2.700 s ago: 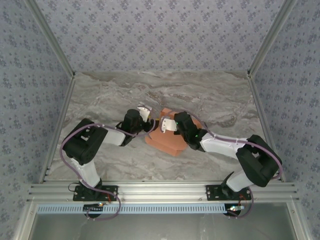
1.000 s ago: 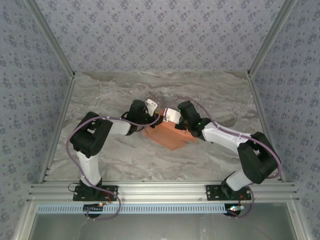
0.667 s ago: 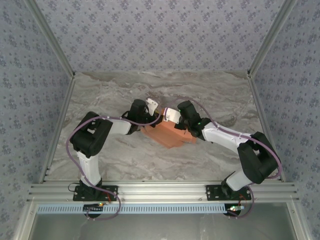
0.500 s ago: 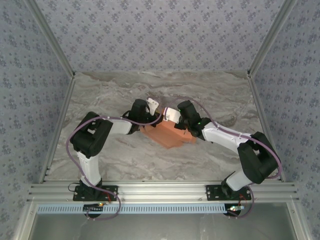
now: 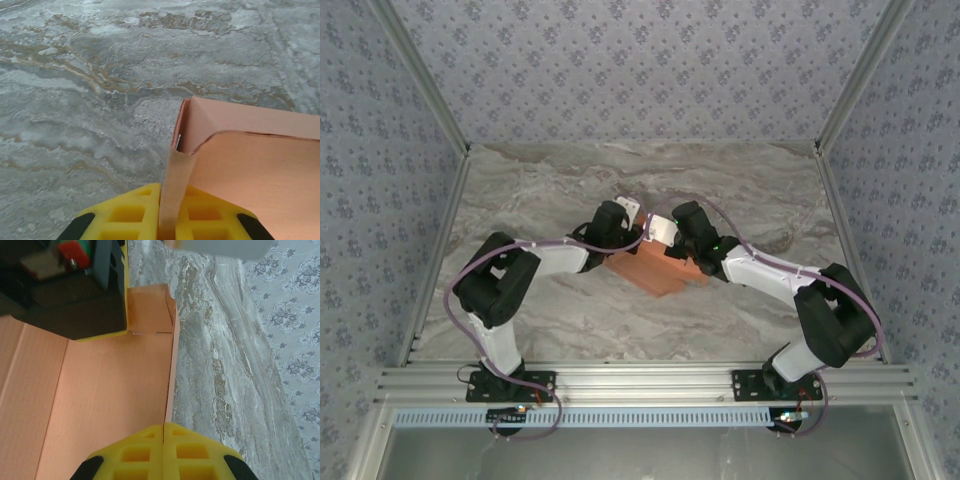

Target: Fold the paper box

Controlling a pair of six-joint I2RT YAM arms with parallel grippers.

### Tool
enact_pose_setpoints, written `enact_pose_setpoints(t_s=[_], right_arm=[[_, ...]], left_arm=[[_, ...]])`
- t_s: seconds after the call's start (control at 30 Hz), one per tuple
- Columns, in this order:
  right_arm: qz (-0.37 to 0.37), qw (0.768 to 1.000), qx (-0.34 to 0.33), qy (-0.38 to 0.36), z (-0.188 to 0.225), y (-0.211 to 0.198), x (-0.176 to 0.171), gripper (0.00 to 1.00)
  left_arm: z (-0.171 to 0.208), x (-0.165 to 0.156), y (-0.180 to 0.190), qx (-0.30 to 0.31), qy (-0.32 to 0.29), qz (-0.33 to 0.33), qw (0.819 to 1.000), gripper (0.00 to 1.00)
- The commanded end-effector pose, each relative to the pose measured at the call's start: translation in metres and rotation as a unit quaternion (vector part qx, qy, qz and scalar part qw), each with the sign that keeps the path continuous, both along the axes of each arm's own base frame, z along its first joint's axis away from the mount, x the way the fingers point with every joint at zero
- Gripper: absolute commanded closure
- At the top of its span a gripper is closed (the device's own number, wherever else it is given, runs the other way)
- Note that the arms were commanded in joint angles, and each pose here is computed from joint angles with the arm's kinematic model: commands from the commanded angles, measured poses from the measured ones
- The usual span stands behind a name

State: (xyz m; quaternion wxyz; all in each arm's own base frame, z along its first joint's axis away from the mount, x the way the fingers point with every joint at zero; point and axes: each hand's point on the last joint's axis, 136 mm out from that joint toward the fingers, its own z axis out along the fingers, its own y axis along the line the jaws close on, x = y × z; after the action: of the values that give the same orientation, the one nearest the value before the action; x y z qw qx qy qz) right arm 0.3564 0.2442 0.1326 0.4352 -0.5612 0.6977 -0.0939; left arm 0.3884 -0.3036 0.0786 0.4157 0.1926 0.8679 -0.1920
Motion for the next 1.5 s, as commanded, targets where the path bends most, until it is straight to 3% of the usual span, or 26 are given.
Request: enact_pose_setpoints(t_s=[0.0,0.2,0.4,0.5,0.7,0.8,0.97,1.13,1.47], right_arm=[[0.007,1.0,0.0,0.024,-0.004,0.004,-0.01,1.0],[0.011,0.999,0.007,0.029,-0.005,0.006,-0.013,1.0],[0.002,1.0,0.019,0.024,0.001,0.005,-0.011,1.0],[-0.009,0.998,0.053,0.024,0.018,0.006,-0.011,0.9],[-0.063,0.983,0.158,0.069,0.062,-0.006,-0.02,0.59],[-0.11,0.967,0.209,0.097,0.079,-0.023,-0.022,0.43],[-0.145,0.923,0.298,0.195,0.097,-0.017,-0.036,0.33],[-0.228,0.873,0.346,0.257,0.106,-0.014,-0.043,0.31],[-0.332,0.825,0.357,0.286,0.095,-0.008,-0.055,0.32]], left_arm=[[0.008,0.028,0.049,0.062,-0.029,0.139,0.988,0.9],[0.005,0.031,0.067,0.079,-0.034,0.191,0.978,0.93],[0.007,0.025,0.047,0.047,-0.03,0.137,0.989,0.94],[0.012,0.022,0.047,0.049,-0.035,0.125,0.99,0.95],[0.037,0.01,0.047,0.032,-0.056,0.083,0.994,0.98],[0.046,-0.001,0.046,0.017,-0.065,0.056,0.996,0.99],[0.062,-0.015,0.045,-0.009,-0.078,0.028,0.996,0.99],[0.075,-0.025,0.047,-0.029,-0.094,0.019,0.995,0.99],[0.086,-0.033,0.047,-0.049,-0.098,0.013,0.994,0.99]])
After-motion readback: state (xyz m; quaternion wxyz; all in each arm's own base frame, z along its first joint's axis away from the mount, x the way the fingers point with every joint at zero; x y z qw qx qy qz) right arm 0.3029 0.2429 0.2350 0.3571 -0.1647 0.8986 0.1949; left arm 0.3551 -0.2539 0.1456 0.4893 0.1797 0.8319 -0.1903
